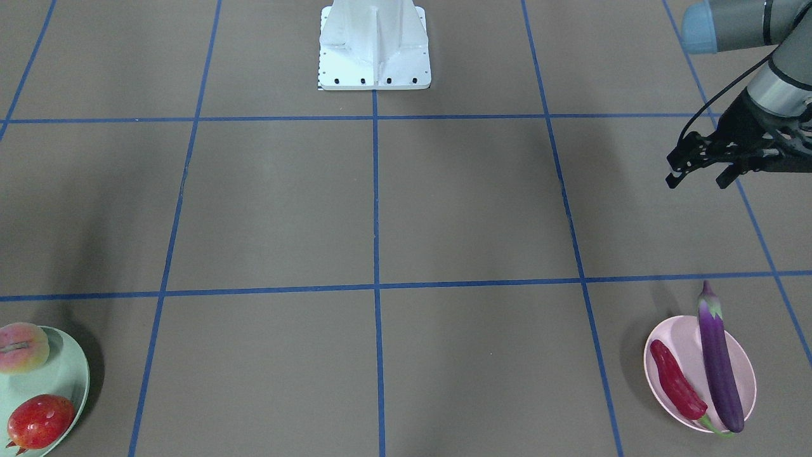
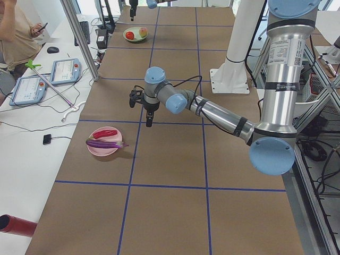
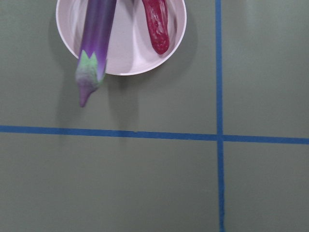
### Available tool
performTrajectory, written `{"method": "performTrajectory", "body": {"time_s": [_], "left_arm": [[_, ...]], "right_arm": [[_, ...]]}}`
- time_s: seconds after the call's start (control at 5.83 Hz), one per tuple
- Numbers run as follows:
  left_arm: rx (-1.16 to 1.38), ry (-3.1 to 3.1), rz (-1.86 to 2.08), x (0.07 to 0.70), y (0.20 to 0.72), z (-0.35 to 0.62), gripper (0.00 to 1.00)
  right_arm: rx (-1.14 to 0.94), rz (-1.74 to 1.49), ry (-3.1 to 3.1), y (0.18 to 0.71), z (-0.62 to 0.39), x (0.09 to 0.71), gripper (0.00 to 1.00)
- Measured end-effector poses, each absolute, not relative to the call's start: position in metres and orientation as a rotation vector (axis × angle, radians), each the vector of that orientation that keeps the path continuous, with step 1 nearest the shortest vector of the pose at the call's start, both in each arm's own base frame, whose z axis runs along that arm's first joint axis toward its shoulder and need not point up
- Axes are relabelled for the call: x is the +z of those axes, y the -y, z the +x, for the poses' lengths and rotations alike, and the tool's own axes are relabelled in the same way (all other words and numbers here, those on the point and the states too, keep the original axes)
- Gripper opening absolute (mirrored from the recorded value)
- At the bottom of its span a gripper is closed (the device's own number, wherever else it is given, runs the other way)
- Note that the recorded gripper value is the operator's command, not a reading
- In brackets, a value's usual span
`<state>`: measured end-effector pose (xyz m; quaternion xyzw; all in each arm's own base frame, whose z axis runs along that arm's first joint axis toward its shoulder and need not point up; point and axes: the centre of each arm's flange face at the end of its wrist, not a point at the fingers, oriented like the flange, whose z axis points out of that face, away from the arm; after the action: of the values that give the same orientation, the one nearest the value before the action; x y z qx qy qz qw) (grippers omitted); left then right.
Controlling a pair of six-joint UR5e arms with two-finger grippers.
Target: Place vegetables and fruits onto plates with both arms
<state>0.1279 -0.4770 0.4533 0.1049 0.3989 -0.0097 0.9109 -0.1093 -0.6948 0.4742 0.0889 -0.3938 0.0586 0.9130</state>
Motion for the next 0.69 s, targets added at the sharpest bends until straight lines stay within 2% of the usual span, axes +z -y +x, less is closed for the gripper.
{"method": "performTrajectory", "body": {"time_s": [0.34,0.69], "left_arm": [[0.091,-0.816,0.244,0.509,0.446,0.041,1.00],[0.128,-0.810,0.245,0.567,0.412,-0.020,1.00]], "right_arm": [[0.115,0.195,0.864,0.567,-0.063,0.495,1.00],[0.119,0.185,0.899,0.491,-0.015,0.517,1.00]]}}
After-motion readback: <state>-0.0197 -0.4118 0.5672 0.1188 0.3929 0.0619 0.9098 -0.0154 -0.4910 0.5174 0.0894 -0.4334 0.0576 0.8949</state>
